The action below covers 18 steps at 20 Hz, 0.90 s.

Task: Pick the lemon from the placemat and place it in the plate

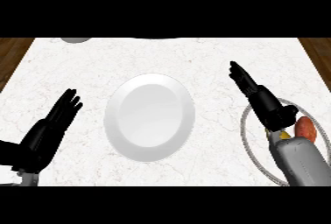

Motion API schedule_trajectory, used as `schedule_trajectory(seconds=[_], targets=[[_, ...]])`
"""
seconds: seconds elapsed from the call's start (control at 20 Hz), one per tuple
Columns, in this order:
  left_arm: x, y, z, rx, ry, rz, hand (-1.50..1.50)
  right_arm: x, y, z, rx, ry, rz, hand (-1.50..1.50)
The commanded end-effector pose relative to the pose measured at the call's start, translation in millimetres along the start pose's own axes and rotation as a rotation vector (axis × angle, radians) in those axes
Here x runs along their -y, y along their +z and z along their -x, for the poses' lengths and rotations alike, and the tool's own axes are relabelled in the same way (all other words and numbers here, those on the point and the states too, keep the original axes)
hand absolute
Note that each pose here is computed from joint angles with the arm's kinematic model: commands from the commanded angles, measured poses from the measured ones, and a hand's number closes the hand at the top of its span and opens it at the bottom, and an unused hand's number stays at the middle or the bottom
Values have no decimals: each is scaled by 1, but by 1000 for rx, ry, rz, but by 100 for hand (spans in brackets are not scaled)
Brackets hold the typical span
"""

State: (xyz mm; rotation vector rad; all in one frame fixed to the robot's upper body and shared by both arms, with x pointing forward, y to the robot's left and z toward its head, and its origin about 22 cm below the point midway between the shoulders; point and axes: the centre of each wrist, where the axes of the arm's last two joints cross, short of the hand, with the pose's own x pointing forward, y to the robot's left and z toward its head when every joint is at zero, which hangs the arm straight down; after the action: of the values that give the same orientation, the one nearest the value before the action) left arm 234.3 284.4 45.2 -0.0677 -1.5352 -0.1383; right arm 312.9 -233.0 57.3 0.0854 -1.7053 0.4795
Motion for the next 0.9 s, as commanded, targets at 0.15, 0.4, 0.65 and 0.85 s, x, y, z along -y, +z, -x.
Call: schedule_trajectory(seconds=[0.15, 0.4, 0.65, 0.85], targets=[[-11, -30, -14, 49, -155, -136, 0, -8, -3, -18, -9, -225, 16, -150], [-1, -28, -3, 15, -208, -132, 0, 40, 7, -50, 30, 646, -194, 150], [-4, -58, -2, 7, -221, -158, 0, 0, 94, 57, -68, 194, -7, -150], [2, -56, -2, 13, -238, -148, 0, 27, 122, 55, 20, 401, 1, -150]])
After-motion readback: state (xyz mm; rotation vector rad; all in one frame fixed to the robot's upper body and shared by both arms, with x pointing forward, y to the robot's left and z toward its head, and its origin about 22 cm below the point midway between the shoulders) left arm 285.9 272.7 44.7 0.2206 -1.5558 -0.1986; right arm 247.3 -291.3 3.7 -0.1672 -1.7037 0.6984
